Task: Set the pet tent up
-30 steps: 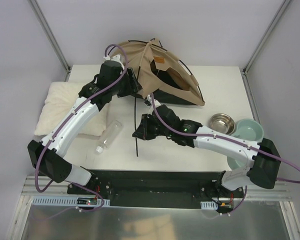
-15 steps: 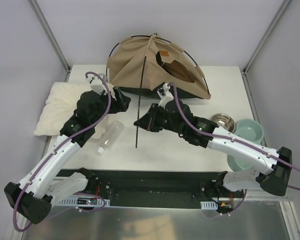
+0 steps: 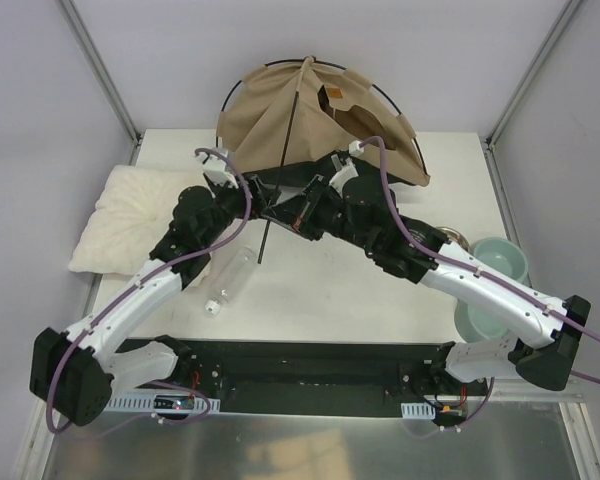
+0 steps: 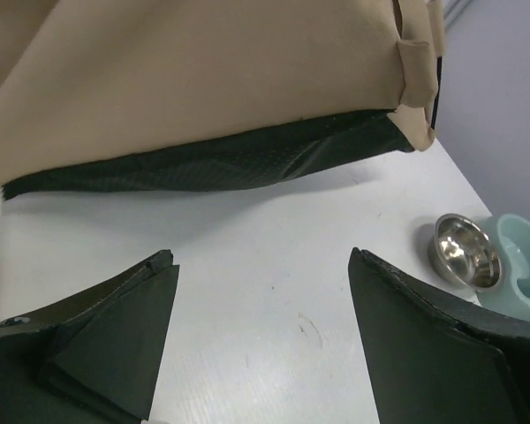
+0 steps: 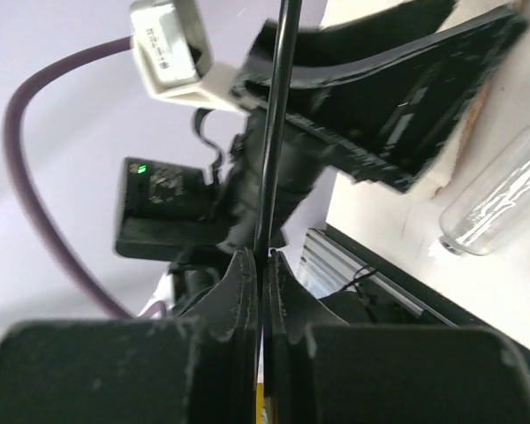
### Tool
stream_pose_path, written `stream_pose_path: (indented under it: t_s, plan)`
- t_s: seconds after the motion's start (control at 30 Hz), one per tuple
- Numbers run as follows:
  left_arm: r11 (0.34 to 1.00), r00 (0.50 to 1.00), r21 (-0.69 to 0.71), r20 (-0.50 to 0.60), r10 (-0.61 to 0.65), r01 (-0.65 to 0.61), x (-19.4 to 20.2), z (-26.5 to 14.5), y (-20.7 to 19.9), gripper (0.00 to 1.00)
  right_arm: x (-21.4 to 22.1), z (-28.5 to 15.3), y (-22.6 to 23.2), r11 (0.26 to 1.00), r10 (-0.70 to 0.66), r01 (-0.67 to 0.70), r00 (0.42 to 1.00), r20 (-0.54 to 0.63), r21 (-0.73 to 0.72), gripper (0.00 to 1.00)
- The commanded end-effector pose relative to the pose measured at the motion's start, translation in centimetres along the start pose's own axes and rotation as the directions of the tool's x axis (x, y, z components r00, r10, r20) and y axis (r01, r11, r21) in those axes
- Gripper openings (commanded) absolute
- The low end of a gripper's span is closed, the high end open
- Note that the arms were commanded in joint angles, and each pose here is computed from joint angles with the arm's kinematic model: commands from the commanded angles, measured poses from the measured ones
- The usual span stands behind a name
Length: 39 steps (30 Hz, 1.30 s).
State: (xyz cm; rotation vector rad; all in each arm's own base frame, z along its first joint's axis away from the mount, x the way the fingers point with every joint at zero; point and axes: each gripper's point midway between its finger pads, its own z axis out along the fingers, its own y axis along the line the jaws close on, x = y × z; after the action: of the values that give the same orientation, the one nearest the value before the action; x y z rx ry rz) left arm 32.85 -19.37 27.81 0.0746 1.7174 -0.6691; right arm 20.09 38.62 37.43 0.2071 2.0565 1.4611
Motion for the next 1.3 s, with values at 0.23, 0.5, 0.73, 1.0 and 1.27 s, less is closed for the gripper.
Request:
stream_pose_path:
  t_s: [0.23, 0.5, 0.73, 1.0, 1.27]
  plan:
    - [0.916, 0.938, 0.319, 0.318, 0.139, -0.243, -5.2, 5.1, -6.3, 0.8, -5.9, -1.5, 7.5, 0.952, 0.232, -0.189, 0.959, 0.163, -0.241, 0.0]
    - [0.878, 0.867, 0.35, 0.481, 0.13, -0.326, -6.2, 6.7, -7.4, 0.79, -7.6, -2.2, 10.8, 0.897, 0.317, -0.245, 0.937, 0.148, -0.367, 0.0]
    - [0.869, 0.821, 0.326, 0.553, 0.144, -0.373, -7.3, 7.5, -8.4, 0.8, -8.4, -2.6, 11.5, 0.885, 0.323, -0.242, 0.934, 0.151, -0.398, 0.0]
    - [0.895, 0.774, 0.207, 0.6, 0.203, -0.396, -8.6, 10.0, -8.6, 0.84, -9.1, -2.3, 11.3, 0.885, 0.328, -0.245, 0.932, 0.156, -0.395, 0.0]
    - [0.929, 0.747, -0.001, 0.594, 0.298, -0.37, -9.0, 12.7, -6.7, 0.78, -9.4, -1.9, 10.5, 0.891, 0.33, -0.249, 0.93, 0.164, -0.379, 0.0]
